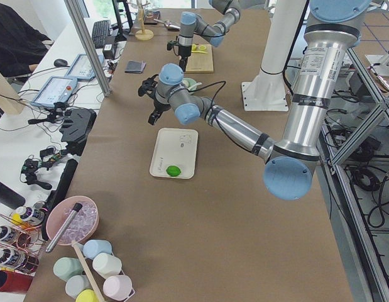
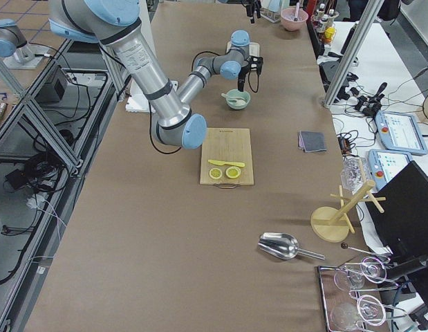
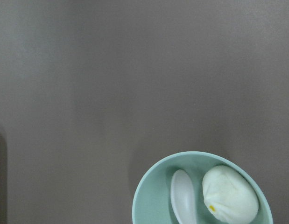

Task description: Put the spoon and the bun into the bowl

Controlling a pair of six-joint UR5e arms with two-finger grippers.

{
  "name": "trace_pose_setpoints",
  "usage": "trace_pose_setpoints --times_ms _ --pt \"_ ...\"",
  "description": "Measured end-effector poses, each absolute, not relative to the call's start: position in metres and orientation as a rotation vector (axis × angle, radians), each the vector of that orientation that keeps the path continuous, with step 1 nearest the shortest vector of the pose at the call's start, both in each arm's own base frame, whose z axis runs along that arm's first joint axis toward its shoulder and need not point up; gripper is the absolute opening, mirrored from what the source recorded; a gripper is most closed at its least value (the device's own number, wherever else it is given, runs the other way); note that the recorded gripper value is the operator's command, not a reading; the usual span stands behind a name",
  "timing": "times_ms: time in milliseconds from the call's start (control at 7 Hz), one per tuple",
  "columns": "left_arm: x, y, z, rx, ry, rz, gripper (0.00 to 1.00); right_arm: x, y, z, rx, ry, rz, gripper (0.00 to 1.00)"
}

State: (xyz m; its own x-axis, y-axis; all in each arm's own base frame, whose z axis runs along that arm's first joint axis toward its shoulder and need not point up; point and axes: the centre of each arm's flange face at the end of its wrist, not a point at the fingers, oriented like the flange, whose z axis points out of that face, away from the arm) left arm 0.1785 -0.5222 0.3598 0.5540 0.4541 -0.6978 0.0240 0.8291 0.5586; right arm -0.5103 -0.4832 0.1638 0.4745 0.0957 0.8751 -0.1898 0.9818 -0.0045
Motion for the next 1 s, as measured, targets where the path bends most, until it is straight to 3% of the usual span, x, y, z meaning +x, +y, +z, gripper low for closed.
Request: trace_pose_setpoints --times_ms 286,571,1000 --pt "0.151 -0.515 0.388 0.572 0.956 0.24 0.98 -0.444 -0.466 0.189 0.155 -1.013 0.136 1.0" --pt "0.112 -0.509 0.424 0.544 0.936 0.171 0.98 -0.324 -0.466 0.275 0.23 -0.894 0.042 1.0" --pt "0.058 -0.494 0.494 0.544 0.895 0.069 0.98 -0.15 -0.508 0.417 0.212 -0.749 -0.005 1.0"
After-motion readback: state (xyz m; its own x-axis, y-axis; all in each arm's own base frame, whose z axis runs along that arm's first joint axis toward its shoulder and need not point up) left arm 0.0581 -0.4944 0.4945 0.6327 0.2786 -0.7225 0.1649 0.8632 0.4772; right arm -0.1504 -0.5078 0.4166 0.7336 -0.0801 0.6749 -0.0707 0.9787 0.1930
